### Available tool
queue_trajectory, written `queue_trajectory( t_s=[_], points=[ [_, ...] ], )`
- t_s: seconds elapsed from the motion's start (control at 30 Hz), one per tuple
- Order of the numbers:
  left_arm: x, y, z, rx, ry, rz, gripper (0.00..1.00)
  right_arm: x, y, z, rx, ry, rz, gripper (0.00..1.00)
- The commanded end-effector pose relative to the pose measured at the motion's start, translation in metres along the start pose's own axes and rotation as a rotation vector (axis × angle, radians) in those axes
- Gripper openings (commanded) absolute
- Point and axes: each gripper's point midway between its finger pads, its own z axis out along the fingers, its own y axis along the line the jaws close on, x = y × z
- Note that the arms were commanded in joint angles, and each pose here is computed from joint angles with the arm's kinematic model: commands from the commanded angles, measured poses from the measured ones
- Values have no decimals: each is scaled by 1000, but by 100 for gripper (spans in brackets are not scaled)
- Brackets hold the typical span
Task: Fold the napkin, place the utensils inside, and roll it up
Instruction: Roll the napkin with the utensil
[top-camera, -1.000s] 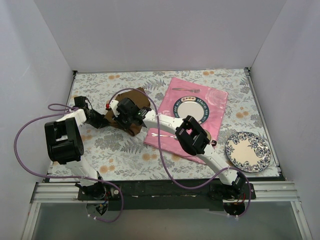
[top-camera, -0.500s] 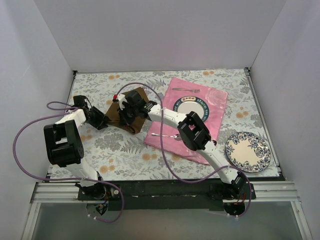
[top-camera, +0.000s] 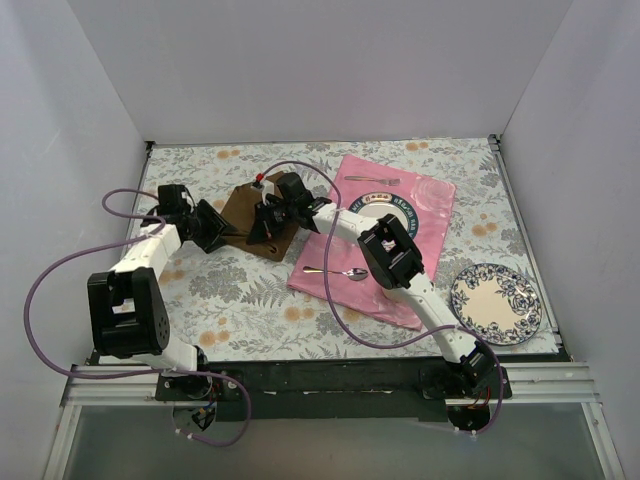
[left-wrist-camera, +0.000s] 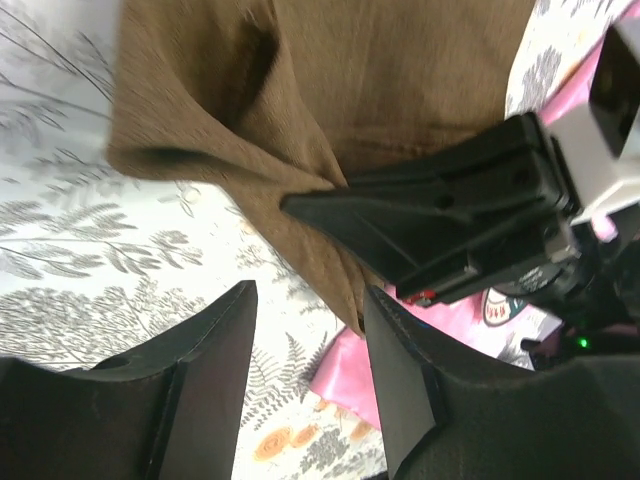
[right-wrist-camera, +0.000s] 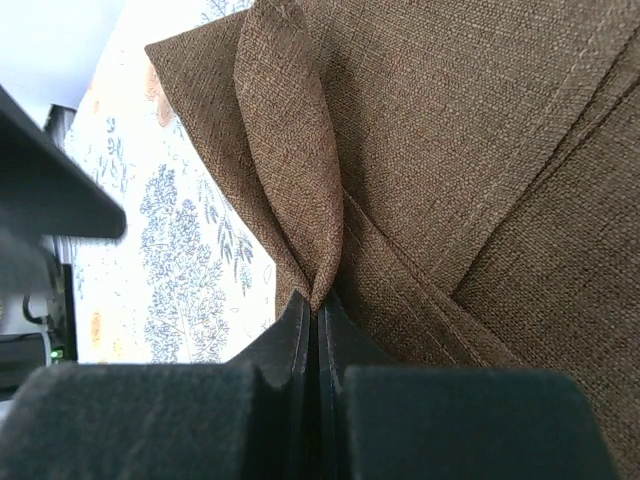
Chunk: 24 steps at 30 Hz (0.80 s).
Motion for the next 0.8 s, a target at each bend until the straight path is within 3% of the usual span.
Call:
queue_trajectory(
  t_s=[0.0, 0.1, 0.13, 0.17, 0.27, 0.37, 0.57, 0.77],
  points=[
    [10, -12, -5, 39, 1, 3, 48, 10, -3, 2, -41, 10, 45, 1],
    [8, -16, 1, 61, -1, -3, 48, 12, -3, 1, -49, 7, 65, 1],
    [8, -16, 4, 61, 9, -9, 41, 13, -4, 2, -53, 6, 68, 1],
    [12, -13, 11, 58, 40, -18, 27, 14, -4, 2, -57, 7, 73, 1],
    [15, -16, 22, 99, 63, -41, 9, 16, -6, 3, -60, 10, 83, 1],
    [18, -14, 35, 114, 88, -72, 0, 15, -7, 2, -58, 10, 87, 1],
    [23, -11, 52, 144, 109, -133, 0, 13, -5, 0, -61, 9, 82, 1],
    [11, -13, 54, 174, 35, -147, 0, 17, -7, -1, -60, 15, 84, 1]
  ],
)
